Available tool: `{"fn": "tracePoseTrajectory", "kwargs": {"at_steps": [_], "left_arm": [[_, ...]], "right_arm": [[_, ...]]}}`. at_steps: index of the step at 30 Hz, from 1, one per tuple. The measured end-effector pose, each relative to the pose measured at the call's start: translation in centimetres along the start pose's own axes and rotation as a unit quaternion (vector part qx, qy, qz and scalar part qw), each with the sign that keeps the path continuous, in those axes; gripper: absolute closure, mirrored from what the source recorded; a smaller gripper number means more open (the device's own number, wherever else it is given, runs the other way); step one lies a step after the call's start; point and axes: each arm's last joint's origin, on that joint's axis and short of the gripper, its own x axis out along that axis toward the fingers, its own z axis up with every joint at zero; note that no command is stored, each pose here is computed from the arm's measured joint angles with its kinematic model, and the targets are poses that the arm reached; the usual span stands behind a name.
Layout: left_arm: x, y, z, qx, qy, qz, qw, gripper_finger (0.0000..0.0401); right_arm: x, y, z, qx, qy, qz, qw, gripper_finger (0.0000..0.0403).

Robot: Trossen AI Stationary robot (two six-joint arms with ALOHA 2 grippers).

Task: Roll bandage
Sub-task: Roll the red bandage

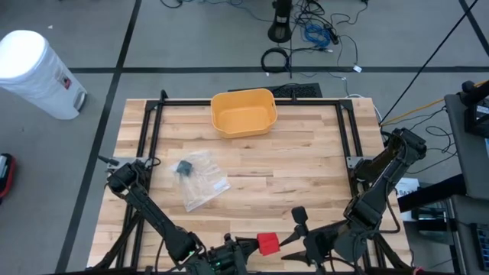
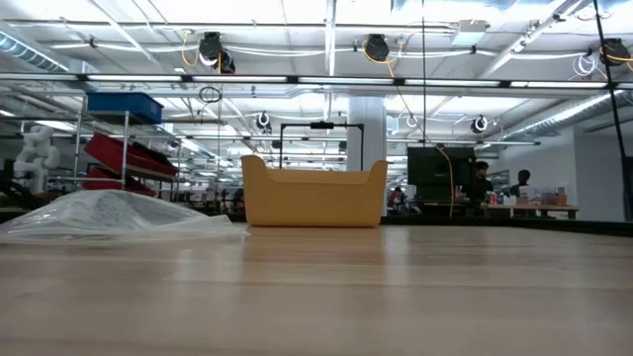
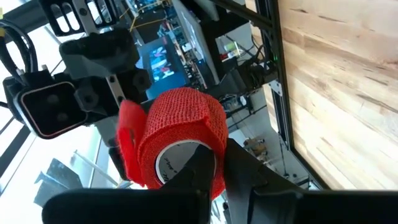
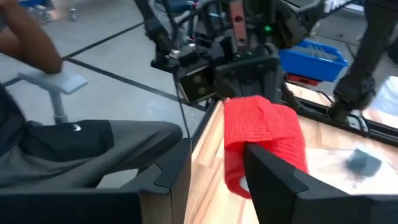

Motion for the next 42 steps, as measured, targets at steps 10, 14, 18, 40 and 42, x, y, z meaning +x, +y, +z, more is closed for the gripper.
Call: {"fn": "tracePoseTrajectory", "kwargs": {"at_steps": [10, 14, 18, 40, 42], "left_arm": [[0.0, 0.0, 0.0, 0.000, 0.000, 0.000, 1.000, 0.0374], [0.0, 0.0, 0.0, 0.000, 0.000, 0.000, 1.000, 0.0374], [0.0, 0.0, 0.0, 0.000, 0.000, 0.000, 1.000, 0.0374], [0.2, 0.1, -0.1, -0.005, 0.000, 0.002, 1.000, 0.0374], [0.3, 0.1, -0.2, -0.009, 0.003, 0.004, 1.000, 0.0374]], "right_arm": [[0.1, -0.3, 0.1, -0.003, -0.006, -0.019, 1.000, 0.0272], [0.2, -0.2, 0.1, -0.004, -0.001, 0.031, 1.000, 0.0272], [0.1, -0.2, 0.0, 0.000, 0.003, 0.029, 1.000, 0.0272], [-2.5, 2.2, -1.2, -0.035, 0.045, -0.011, 0.998, 0.0272], [-2.5, 2.1, -1.2, -0.035, 0.041, -0.037, 0.998, 0.0272]]}}
